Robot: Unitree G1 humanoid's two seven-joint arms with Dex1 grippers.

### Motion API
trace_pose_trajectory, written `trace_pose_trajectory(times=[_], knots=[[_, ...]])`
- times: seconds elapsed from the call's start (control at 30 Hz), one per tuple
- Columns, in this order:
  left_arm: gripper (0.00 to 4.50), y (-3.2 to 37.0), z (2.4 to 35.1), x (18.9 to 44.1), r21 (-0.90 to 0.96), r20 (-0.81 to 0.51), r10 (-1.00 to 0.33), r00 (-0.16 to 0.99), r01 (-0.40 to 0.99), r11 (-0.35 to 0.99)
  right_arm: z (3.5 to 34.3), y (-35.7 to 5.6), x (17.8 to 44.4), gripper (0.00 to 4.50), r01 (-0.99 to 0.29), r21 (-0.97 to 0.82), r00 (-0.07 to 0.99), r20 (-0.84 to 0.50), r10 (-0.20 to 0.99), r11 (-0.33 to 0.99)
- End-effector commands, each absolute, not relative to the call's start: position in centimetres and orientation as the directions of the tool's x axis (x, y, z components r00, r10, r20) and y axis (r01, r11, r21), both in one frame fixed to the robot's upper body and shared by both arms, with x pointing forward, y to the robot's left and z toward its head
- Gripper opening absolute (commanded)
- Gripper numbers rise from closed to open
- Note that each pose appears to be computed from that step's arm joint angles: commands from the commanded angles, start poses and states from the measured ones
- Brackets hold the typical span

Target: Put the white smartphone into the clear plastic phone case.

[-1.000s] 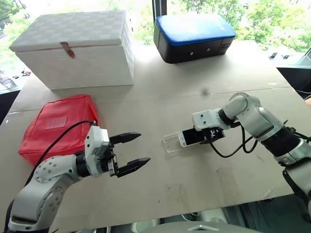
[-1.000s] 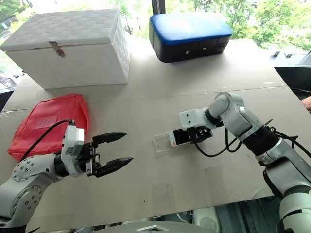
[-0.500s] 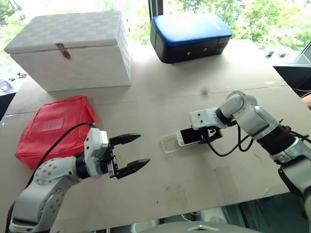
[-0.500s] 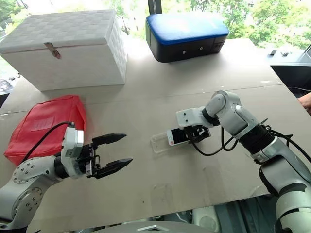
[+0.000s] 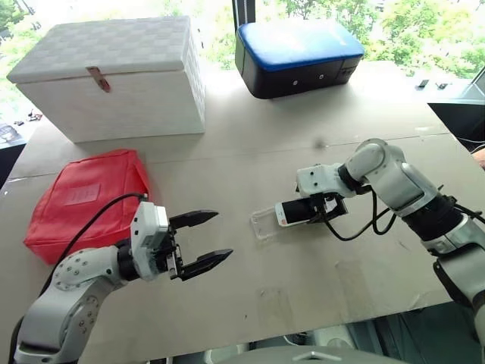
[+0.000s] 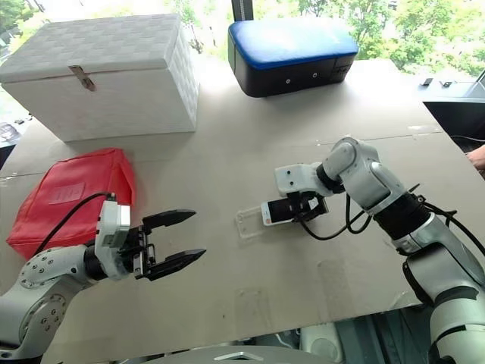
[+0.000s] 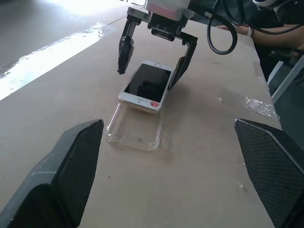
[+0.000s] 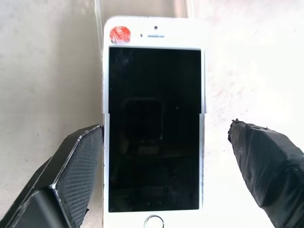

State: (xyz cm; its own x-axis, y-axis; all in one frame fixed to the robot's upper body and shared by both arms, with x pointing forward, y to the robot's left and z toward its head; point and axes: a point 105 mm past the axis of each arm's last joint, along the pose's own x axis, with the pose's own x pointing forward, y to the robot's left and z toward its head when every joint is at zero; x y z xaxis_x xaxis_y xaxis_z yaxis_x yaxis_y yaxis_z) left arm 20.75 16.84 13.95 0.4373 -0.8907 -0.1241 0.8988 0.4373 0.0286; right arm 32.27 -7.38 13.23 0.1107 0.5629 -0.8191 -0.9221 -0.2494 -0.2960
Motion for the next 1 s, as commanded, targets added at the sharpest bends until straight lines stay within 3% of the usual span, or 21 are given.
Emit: trace_pose_trajectory(times=[0.03, 0.57, 0.7, 0.97, 1.0], knots=[[4.50, 16.5, 14.3, 20.7, 0.054, -0.111, -0.899, 0.424, 0.906, 0.420, 14.1, -7.2, 32.1, 4.46, -0.889, -0.358, 0.127, -0.792, 0.597, -0.286], [4.50, 16.2, 14.6, 21.0, 0.058, -0.115, -0.904, 0.412, 0.911, 0.408, 13.5, -6.9, 32.0, 4.46, -0.877, -0.362, 0.104, -0.785, 0.610, -0.317], [4.50, 16.1, 14.6, 20.8, 0.056, -0.115, -0.903, 0.414, 0.910, 0.410, 13.6, -7.0, 32.0, 2.63, -0.889, -0.346, 0.101, -0.787, 0.609, -0.300], [4.50, 16.0, 14.7, 20.8, 0.055, -0.111, -0.902, 0.417, 0.909, 0.413, 13.8, -7.8, 32.0, 2.63, -0.907, -0.325, 0.113, -0.803, 0.586, -0.269], [4.50, 15.9, 14.8, 20.8, 0.055, -0.111, -0.902, 0.416, 0.909, 0.413, 14.0, -7.6, 32.0, 3.00, -0.911, -0.320, 0.107, -0.794, 0.598, -0.261]])
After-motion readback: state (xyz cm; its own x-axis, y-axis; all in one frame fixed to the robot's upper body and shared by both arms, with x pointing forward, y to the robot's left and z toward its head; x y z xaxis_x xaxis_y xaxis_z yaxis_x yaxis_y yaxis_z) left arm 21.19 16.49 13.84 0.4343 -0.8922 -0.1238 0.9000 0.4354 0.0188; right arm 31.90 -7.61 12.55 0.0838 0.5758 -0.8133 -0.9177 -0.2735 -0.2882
